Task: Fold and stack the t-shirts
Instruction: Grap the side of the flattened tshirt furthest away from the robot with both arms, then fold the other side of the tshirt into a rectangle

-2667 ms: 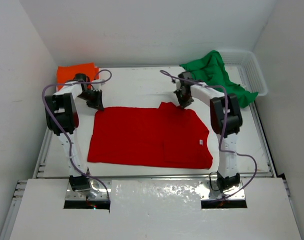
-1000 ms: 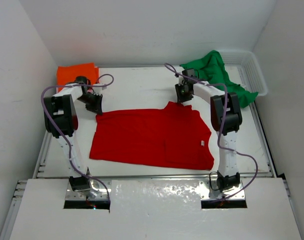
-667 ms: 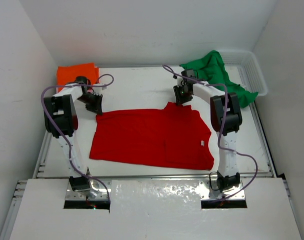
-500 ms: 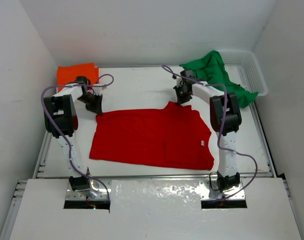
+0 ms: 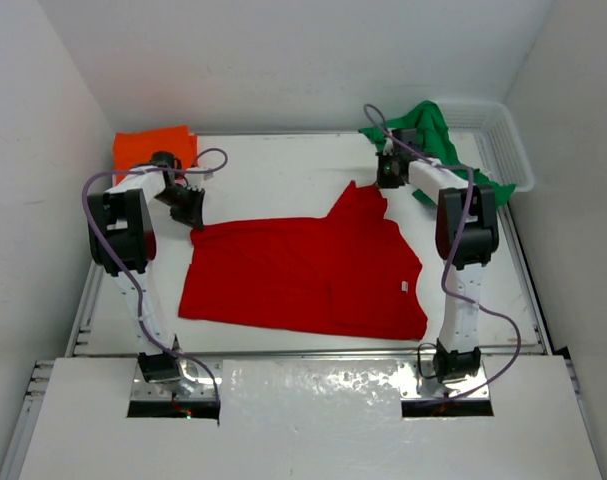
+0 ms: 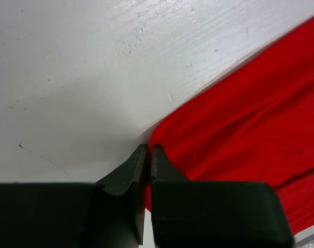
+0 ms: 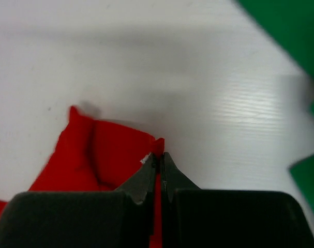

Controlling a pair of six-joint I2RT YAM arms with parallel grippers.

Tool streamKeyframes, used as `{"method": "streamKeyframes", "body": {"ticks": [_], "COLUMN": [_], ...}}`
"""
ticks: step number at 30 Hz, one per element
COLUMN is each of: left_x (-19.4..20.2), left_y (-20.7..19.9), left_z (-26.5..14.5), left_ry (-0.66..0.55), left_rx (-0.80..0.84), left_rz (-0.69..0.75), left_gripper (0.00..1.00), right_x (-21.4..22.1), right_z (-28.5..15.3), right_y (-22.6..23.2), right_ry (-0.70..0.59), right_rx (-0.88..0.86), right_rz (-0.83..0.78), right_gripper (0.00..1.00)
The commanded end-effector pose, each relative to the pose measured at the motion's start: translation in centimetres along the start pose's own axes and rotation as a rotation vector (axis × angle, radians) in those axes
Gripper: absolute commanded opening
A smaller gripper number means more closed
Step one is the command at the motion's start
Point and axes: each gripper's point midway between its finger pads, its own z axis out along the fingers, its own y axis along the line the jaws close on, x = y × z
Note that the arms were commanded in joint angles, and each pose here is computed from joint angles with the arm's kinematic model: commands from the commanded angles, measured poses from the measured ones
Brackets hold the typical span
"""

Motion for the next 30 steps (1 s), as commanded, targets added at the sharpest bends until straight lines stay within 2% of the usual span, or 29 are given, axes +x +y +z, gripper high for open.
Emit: {"method": "streamKeyframes", "body": {"ticks": [1, 7, 12, 15, 16, 17, 18, 19, 20, 21, 24, 30], "left_x": [-2.5, -2.4, -3.9, -5.8, -6.2, -6.4, -6.4, -6.1, -5.2, -4.8, -2.1, 2.6], "left_y": [-0.2, -0.2, -0.8, -1.6, -1.8, -2.4, -2.7, -3.0, -3.4, -3.9, -4.9, -7.0], "left_z": [-2.2, -2.1, -2.7, -4.1, -4.5, -4.8, -5.5, -5.6, -5.5, -6.0, -6.3, -7.2], "left_ry": [-0.071, -0.067, -0.119, -0.185, -0.199, -0.209, -0.219, -0.215, -0.194, -0.195, -0.144, -0.069], "left_rx": [-0.032, -0.031, -0.01, 0.003, 0.006, 0.025, 0.027, 0.036, 0.057, 0.061, 0.105, 0.177], "left_rz": [0.056, 0.057, 0.085, 0.155, 0.177, 0.216, 0.239, 0.263, 0.301, 0.329, 0.408, 0.556], "left_gripper": [0.0, 0.0, 0.0, 0.0, 0.0, 0.0, 0.0, 0.0, 0.0, 0.0, 0.0, 0.0], "right_x": [-5.5, -6.0, -8.6, -11.0, -9.9, -10.4, -7.4, -6.3, -6.1, -2.4, 2.7, 11.1], "right_z": [-2.9, -3.6, -5.8, -10.5, -10.1, -12.6, -12.4, -13.2, -16.2, -15.6, -18.3, -21.6], "right_y": [-0.2, -0.7, 1.8, 4.9, 5.2, 6.0, 5.9, 6.0, 6.1, 5.0, 4.0, 2.9], "right_ry": [-0.164, -0.212, -0.295, -0.397, -0.372, -0.407, -0.354, -0.353, -0.394, -0.337, -0.294, -0.201], "right_rx": [0.003, 0.008, -0.112, -0.258, -0.282, -0.307, -0.314, -0.316, -0.315, -0.273, -0.237, -0.18], "right_rz": [0.037, 0.059, 0.03, -0.01, -0.005, -0.004, 0.014, 0.02, 0.011, 0.029, 0.042, 0.073], "right_gripper": [0.0, 0.0, 0.0, 0.0, 0.0, 0.0, 0.0, 0.0, 0.0, 0.0, 0.0, 0.0]}}
